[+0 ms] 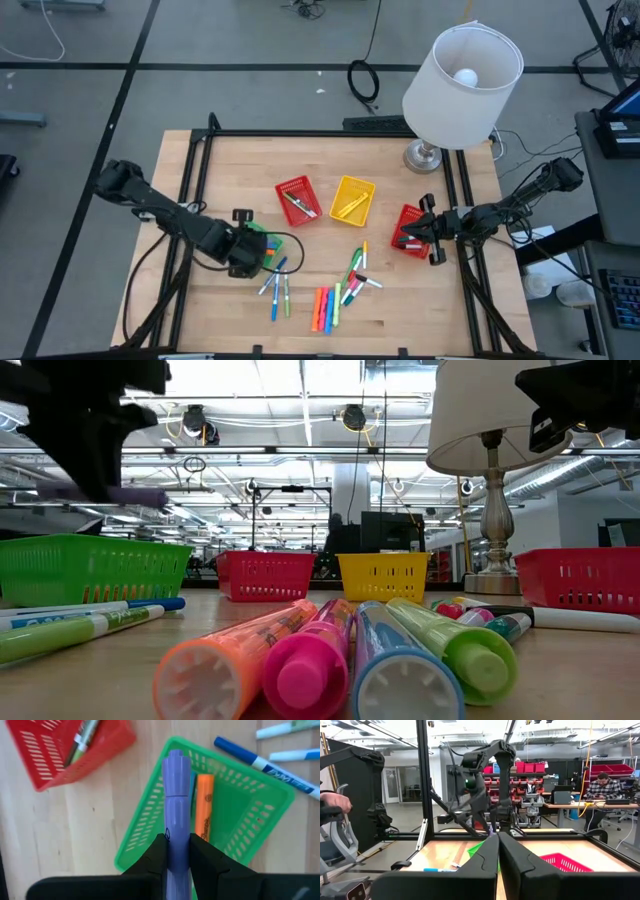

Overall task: Pick & Place Markers
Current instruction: Put the purple highlighter into the green bin

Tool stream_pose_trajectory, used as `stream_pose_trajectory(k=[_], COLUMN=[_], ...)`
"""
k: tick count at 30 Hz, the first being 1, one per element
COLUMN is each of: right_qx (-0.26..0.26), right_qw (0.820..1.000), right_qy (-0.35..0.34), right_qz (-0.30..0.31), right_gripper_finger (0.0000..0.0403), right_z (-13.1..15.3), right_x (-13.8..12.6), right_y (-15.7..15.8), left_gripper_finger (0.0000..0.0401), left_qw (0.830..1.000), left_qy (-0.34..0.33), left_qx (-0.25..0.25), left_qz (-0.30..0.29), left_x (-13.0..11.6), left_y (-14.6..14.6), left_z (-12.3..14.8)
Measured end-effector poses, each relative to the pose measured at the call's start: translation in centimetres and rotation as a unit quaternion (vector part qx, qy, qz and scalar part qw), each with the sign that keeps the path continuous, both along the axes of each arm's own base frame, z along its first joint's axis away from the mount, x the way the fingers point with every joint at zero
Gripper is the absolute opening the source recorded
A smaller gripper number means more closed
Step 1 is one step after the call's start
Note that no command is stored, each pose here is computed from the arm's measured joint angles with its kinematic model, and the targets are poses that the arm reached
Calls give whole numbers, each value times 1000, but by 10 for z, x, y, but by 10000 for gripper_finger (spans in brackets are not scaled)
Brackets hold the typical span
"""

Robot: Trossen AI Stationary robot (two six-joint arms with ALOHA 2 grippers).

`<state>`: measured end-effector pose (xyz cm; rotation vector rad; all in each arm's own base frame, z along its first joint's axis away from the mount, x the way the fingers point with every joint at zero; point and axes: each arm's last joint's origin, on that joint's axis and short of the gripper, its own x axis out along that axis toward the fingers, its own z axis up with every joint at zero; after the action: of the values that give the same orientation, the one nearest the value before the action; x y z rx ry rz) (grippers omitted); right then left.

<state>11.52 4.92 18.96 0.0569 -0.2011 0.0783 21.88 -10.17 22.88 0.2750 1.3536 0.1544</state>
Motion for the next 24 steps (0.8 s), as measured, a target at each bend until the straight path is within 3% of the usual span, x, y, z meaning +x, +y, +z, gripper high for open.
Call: stream_pose_trajectory(k=[11,20,24], right_qx=[2,2,2], right_qw=[1000,1000,1000], right_qy=[-2,-2,-2], right_qz=[0,0,0], right_gripper_finger=[0,0,0], right_z=[0,0,0], right_x=[0,0,0], right_y=[0,0,0], left_gripper_finger=[56,58,86], left_qw=[996,995,995], left_qy=[88,99,97], left_qx=[4,1,0], left_qz=[-15,-5,2], left_x=[15,19,19], left_y=[2,8,8], left_z=[-30,-34,-34])
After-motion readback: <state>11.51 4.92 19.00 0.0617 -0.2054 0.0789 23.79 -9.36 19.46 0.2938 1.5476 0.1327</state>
